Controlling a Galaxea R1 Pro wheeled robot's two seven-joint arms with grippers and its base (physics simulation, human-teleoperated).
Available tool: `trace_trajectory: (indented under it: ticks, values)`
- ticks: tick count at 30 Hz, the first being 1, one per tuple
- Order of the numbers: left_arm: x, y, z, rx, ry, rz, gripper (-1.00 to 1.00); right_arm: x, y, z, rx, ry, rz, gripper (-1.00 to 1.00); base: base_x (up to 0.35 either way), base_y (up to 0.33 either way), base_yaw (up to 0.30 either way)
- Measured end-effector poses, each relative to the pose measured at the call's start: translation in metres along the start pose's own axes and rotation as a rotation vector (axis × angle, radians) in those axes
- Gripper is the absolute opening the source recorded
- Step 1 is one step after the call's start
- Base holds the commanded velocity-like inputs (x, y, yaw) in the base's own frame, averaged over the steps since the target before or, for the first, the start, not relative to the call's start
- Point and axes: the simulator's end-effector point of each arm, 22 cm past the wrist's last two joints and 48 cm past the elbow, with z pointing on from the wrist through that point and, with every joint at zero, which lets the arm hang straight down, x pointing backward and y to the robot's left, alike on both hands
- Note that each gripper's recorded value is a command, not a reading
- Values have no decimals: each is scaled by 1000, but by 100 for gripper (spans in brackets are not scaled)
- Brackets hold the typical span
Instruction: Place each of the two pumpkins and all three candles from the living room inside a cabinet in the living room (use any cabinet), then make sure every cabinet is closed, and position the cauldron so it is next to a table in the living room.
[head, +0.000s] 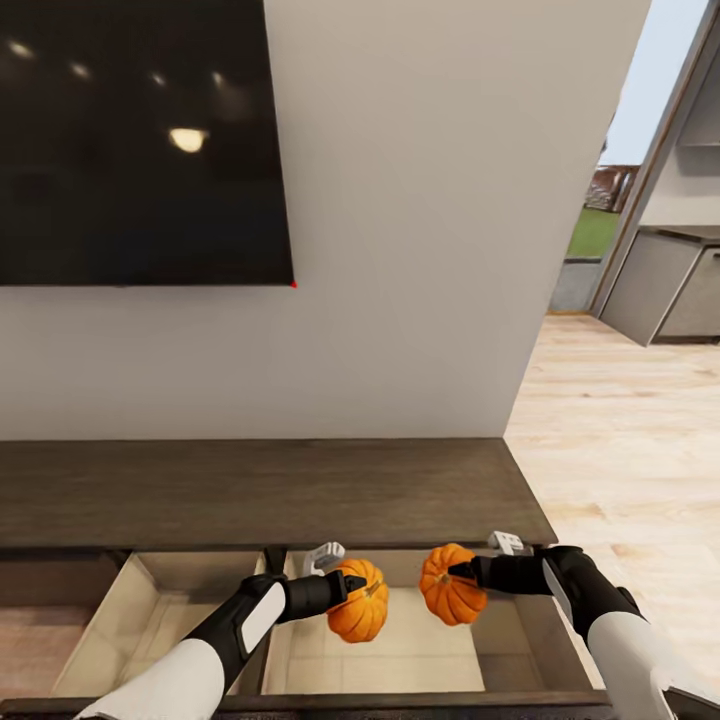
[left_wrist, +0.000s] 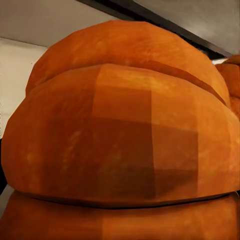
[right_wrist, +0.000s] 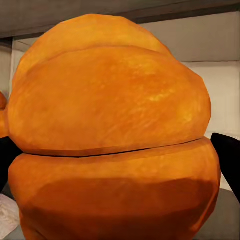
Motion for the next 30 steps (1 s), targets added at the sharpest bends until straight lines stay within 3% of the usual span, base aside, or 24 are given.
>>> trace_trajectory:
  ticks: [6,15,19,30]
  values:
    - [2,4,5,-26,2,-8,-100,8,-3,4,6,24,-6,-100,0,0,0]
    - [-2,7,8,-32,-3,-13,-100,40,-6,18,6,96,39,-100,0,0,0]
    - [-8,4,9,-30,-3,-11,-100,45,-12,21,36,112,52,-100,0,0,0]
    - [23,32,15,-68,56,-46,-100,46,-17,27,55,117,57,-100,0,0,0]
